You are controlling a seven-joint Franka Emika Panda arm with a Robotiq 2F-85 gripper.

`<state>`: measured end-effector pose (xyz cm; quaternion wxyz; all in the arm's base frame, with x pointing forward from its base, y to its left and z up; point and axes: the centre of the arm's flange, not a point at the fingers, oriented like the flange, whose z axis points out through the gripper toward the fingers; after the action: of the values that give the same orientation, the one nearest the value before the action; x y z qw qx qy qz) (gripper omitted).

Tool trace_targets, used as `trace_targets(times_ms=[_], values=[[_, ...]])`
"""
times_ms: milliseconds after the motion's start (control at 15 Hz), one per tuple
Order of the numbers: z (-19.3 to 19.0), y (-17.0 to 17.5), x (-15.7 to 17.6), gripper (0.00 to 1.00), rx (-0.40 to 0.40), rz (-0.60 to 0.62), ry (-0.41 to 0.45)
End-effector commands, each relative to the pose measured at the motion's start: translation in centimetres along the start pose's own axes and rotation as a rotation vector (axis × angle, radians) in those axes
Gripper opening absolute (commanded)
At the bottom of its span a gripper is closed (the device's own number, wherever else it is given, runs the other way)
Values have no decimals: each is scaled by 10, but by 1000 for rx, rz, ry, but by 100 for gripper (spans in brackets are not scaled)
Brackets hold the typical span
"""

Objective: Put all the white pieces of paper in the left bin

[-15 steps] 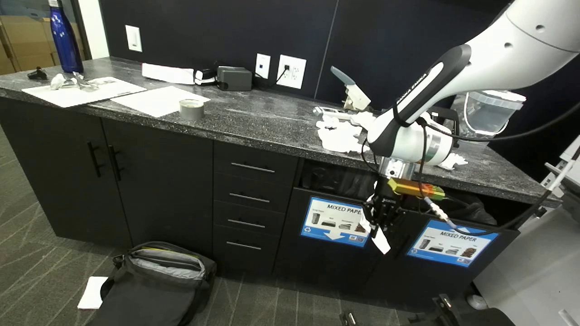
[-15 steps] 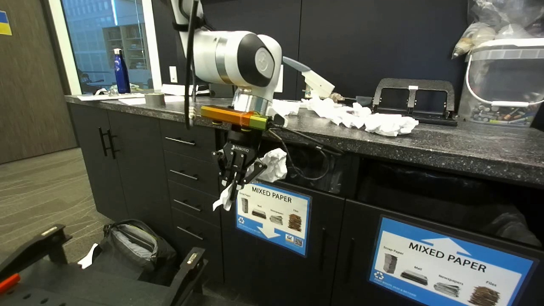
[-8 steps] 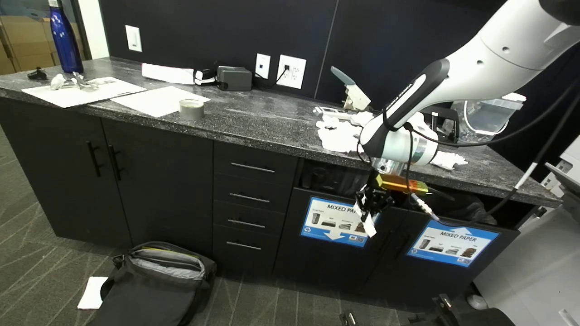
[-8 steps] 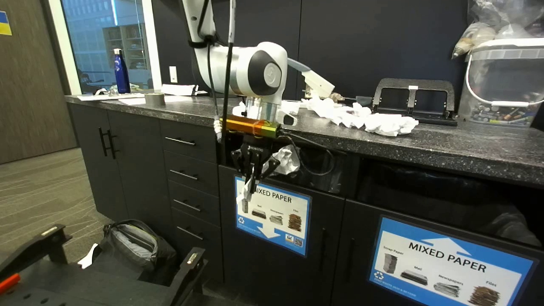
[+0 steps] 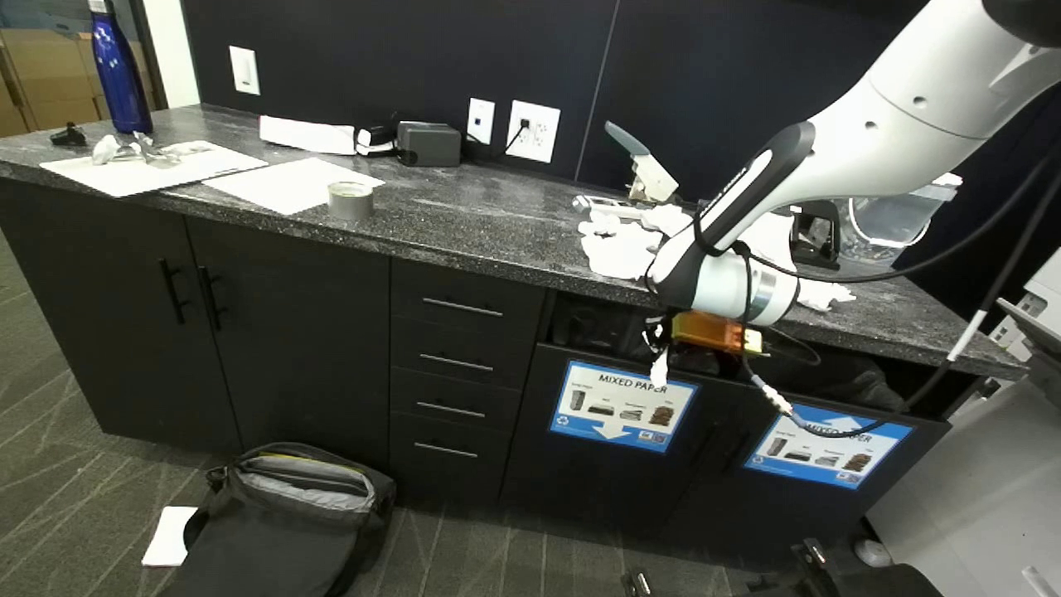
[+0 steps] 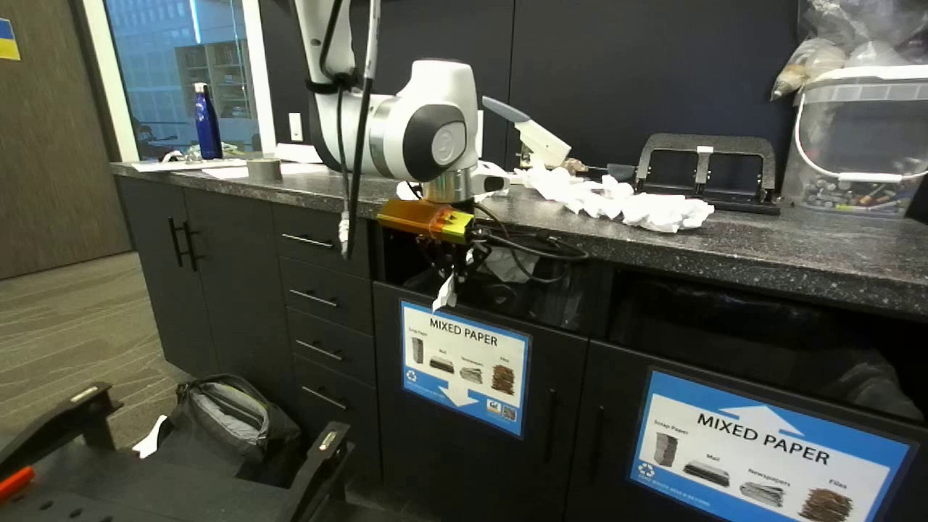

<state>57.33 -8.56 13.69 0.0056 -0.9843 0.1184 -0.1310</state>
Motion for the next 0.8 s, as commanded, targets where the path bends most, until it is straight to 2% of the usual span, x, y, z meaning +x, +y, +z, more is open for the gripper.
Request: trace_targets(times_ms=[0, 400, 733], values=[[2, -3, -16, 10, -14, 85, 175], [37, -16, -35, 11, -11, 195, 335], [43, -21, -12, 10, 12, 258, 479]])
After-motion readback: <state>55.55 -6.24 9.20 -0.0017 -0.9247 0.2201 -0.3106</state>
